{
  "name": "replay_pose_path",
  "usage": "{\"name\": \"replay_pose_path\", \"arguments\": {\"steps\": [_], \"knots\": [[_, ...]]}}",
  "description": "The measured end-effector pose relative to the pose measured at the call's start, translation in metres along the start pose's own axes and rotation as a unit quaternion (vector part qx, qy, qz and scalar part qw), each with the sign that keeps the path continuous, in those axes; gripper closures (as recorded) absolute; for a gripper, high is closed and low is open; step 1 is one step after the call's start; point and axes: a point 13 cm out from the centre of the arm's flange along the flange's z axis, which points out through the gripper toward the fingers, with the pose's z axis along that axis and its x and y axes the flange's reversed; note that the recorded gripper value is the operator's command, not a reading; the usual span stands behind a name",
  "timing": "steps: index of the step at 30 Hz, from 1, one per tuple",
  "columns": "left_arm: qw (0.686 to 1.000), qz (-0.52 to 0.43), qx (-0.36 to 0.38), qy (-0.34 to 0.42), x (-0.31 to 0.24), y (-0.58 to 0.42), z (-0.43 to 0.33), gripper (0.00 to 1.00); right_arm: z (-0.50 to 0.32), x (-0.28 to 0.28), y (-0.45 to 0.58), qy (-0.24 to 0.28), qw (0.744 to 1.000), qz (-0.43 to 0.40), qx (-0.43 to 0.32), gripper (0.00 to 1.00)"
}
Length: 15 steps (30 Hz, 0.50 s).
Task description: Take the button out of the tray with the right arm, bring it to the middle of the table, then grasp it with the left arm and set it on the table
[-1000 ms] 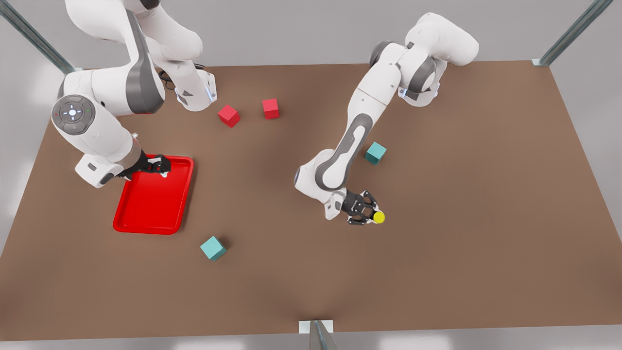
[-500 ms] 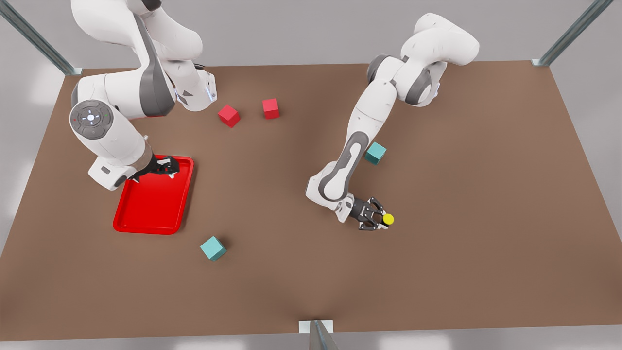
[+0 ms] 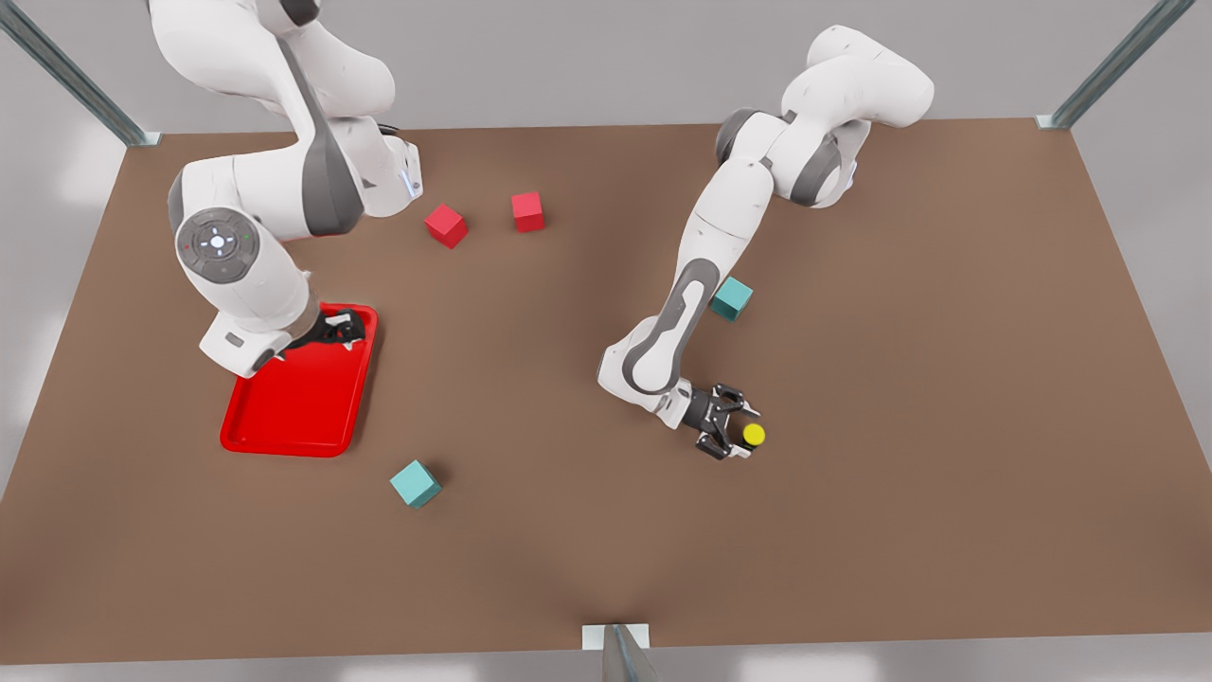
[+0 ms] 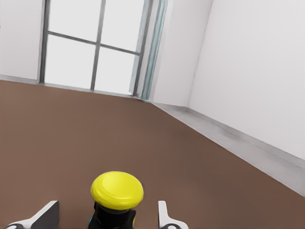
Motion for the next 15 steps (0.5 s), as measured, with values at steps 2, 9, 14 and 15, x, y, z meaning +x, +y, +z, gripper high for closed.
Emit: {"name": "replay_pose_path", "arguments": {"steps": [2, 9, 14, 15], "knots": [[1.000, -0.010, -0.001, 0.000, -0.001, 0.000, 0.001, 0.00, 0.001, 0.000, -0.007, 0.001, 1.000, 0.006, -0.001, 0.00], [0.999, -0.040, -0.004, -0.011, -0.014, -0.003, 0.000, 0.00, 0.001, 0.001, -0.010, 0.004, 1.000, 0.008, -0.003, 0.00], [0.998, -0.060, -0.009, -0.021, -0.043, -0.012, -0.007, 0.00, 0.001, 0.002, -0.005, 0.005, 1.000, 0.003, -0.001, 0.00], [0.998, -0.064, -0.010, -0.021, -0.054, -0.017, -0.011, 0.00, 0.001, 0.003, -0.002, 0.006, 1.000, 0.000, 0.000, 0.00]]}}
